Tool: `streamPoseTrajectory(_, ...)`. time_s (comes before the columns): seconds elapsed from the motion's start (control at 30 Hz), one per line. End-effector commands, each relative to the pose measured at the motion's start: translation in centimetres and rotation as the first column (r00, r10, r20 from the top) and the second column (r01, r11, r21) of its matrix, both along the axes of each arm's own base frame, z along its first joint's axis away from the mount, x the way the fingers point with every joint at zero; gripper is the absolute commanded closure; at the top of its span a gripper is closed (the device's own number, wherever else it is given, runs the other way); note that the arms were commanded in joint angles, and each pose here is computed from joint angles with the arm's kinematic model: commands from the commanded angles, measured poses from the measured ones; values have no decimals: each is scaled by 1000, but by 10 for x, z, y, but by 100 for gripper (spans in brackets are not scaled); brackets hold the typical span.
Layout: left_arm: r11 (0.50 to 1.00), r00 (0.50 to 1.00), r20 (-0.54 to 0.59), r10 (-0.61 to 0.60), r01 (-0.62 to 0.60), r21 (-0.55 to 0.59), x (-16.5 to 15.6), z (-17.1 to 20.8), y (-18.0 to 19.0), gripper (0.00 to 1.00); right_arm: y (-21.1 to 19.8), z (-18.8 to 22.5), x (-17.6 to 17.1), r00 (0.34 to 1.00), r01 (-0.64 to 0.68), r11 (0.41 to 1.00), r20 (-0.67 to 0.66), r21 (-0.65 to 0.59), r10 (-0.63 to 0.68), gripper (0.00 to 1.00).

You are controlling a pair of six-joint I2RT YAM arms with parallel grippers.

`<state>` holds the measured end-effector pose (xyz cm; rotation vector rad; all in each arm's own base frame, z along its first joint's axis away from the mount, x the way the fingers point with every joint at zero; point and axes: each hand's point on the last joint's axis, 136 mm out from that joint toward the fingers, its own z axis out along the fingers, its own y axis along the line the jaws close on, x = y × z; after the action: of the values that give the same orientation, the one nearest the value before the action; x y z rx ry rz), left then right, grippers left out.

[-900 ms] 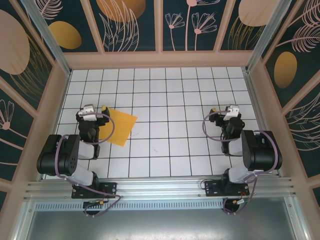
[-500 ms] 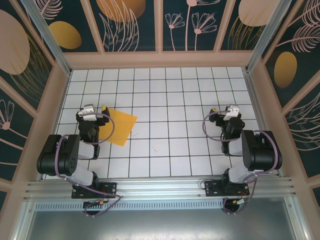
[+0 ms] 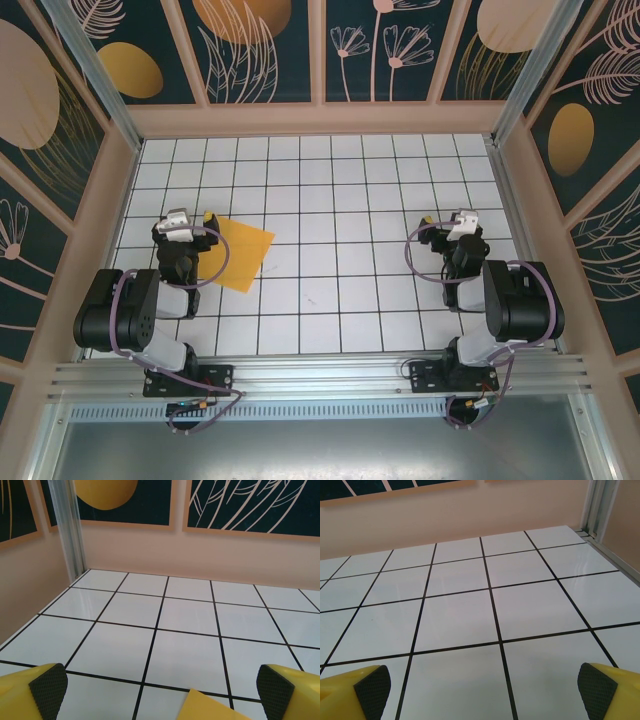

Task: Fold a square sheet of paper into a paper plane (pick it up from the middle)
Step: Move the square sheet of paper to the center of the table.

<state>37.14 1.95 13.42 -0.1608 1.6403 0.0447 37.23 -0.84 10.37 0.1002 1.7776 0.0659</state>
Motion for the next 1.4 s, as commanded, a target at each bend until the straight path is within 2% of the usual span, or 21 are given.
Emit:
streamPoseTrajectory(0.0, 1000, 1000, 28, -14, 14, 10, 2, 8, -2, 1, 0, 17, 6, 998, -5, 1000, 61, 10, 4, 1)
streamPoseTrajectory(0.63, 1000, 999, 31, -10, 10, 11, 1, 8, -1, 1, 0, 17, 6, 998, -6, 1000, 61, 10, 5, 1)
streamPoseTrajectory(0.83, 997, 993, 91, -71, 69, 28, -15, 16, -12, 1, 0, 17, 5, 998, -4, 1000, 62, 8, 4, 1)
streamPoseTrajectory(1.03, 999, 987, 154, -42, 40, 18, -31, 30, -7, 1, 5, 19, 5, 997, -34, 999, 62, 1, 34, 1)
streamPoseTrajectory(1.13, 1000, 984, 179, 15, -12, -13, -40, 42, 3, 1, 6, 28, 7, 998, -25, 1000, 59, -12, 26, 1)
streamPoseTrajectory(1.17, 999, 987, 156, 30, -25, -37, -40, 42, 5, 1, 6, 32, 10, 999, -23, 1000, 34, -5, 24, 1)
streamPoseTrajectory(1.27, 990, 994, 80, 68, -58, -125, -29, 53, 10, 1, 0, 30, 25, 986, 33, 997, -163, 74, -20, 1)
streamPoseTrajectory(1.37, 977, 995, 68, 77, -62, -204, -23, 78, 10, 1, 11, 51, 28, 973, 26, 980, -228, 196, 20, 1)
